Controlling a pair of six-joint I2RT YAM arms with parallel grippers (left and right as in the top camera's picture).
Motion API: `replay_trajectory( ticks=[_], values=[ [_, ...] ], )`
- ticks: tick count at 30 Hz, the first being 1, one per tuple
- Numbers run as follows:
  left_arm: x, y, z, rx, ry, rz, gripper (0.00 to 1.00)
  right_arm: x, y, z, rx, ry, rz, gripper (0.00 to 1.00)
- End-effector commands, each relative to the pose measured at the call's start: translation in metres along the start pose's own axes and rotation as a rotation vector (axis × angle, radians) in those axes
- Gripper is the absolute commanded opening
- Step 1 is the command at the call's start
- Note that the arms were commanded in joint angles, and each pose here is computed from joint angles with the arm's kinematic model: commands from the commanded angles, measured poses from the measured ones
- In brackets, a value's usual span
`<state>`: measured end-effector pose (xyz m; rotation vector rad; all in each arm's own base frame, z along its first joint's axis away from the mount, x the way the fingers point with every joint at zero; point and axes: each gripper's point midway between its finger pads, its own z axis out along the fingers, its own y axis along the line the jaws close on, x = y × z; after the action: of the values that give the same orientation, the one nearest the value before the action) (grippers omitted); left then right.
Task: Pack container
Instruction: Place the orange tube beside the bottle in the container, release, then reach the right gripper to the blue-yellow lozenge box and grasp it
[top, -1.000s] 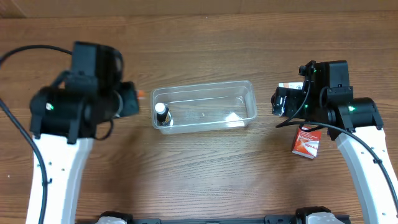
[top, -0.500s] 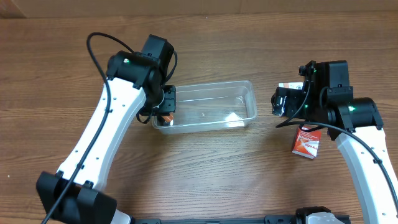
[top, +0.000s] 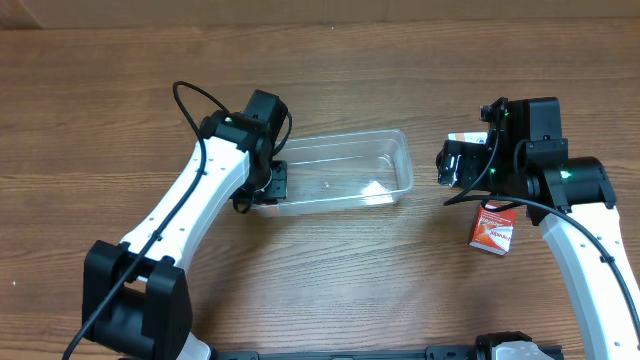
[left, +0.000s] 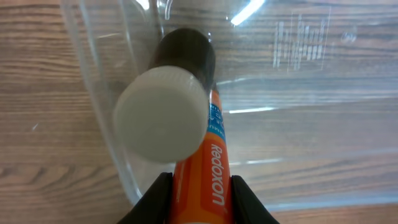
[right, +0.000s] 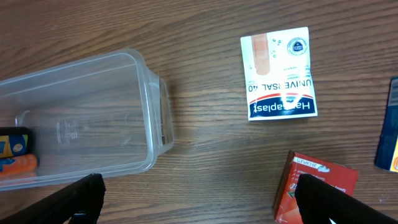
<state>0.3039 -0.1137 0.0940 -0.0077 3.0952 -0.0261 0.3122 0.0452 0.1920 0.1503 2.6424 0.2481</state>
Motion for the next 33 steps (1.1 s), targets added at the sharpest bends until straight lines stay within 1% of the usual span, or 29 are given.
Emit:
replay_trajectory(
  ticks=[1,2,3,6,8,10,14,16,18,20,21,22,24,25,26,28,32,33],
  values=[
    [-0.003,0.000,0.002,-0.009,-0.015,0.018,0.35,-0.009,0.001,-0.006,0.002,-0.031,-0.005,1.00],
    [-0.003,0.000,0.002,-0.008,-0.017,0.019,0.44,-0.009,0.001,-0.006,0.002,-0.031,-0.005,1.00],
    [-0.004,-0.001,0.002,-0.008,-0.019,0.028,0.51,-0.009,0.001,-0.006,0.002,-0.031,-0.005,1.00],
    [-0.009,-0.001,0.002,-0.006,-0.040,0.034,0.68,-0.009,0.001,-0.006,0.002,-0.031,-0.005,1.00],
    [-0.014,-0.002,0.000,-0.006,-0.059,0.042,0.77,-0.009,0.001,-0.006,0.002,-0.031,-0.004,1.00],
    [-0.024,-0.006,-0.012,0.008,-0.097,0.043,0.82,-0.009,0.001,-0.006,0.002,-0.030,-0.005,1.00],
    [-0.051,-0.017,-0.056,0.044,-0.200,0.055,0.85,-0.006,0.000,-0.006,0.005,-0.018,-0.003,1.00],
    [-0.060,-0.019,-0.093,0.057,-0.249,0.053,0.88,-0.006,0.000,-0.006,0.005,-0.018,-0.003,1.00],
    [-0.061,-0.013,-0.123,0.044,-0.289,0.045,0.90,-0.004,0.000,-0.007,0.007,-0.009,-0.002,1.00],
    [-0.061,0.000,-0.158,0.062,-0.364,0.010,0.92,-0.006,0.000,-0.008,0.007,-0.016,0.001,1.00],
    [-0.060,0.008,-0.170,0.070,-0.397,-0.012,0.92,-0.013,-0.001,-0.012,0.019,-0.040,0.004,1.00],
    [-0.059,0.025,-0.189,0.084,-0.450,-0.066,0.95,-0.027,-0.005,-0.022,0.057,-0.090,0.010,1.00],
    [-0.050,0.060,-0.222,0.132,-0.538,-0.175,1.00,-0.070,-0.017,-0.051,0.167,-0.232,0.007,1.00],
    [-0.046,0.075,-0.231,0.137,-0.564,-0.217,1.00,-0.086,-0.021,-0.057,0.198,-0.258,-0.014,1.00],
    [-0.042,0.093,-0.238,0.124,-0.588,-0.264,1.00,-0.099,-0.026,-0.053,0.215,-0.251,-0.030,1.00],
    [-0.039,0.116,-0.240,0.102,-0.595,-0.330,1.00,-0.106,-0.052,-0.010,0.244,-0.141,0.010,1.00],
    [-0.042,0.128,-0.234,0.101,-0.573,-0.369,1.00,-0.078,-0.094,0.081,0.273,0.122,0.022,1.00],
    [-0.043,0.128,-0.232,0.100,-0.567,-0.369,1.00,-0.070,-0.097,0.100,0.267,0.178,-0.003,1.00]
  ],
)
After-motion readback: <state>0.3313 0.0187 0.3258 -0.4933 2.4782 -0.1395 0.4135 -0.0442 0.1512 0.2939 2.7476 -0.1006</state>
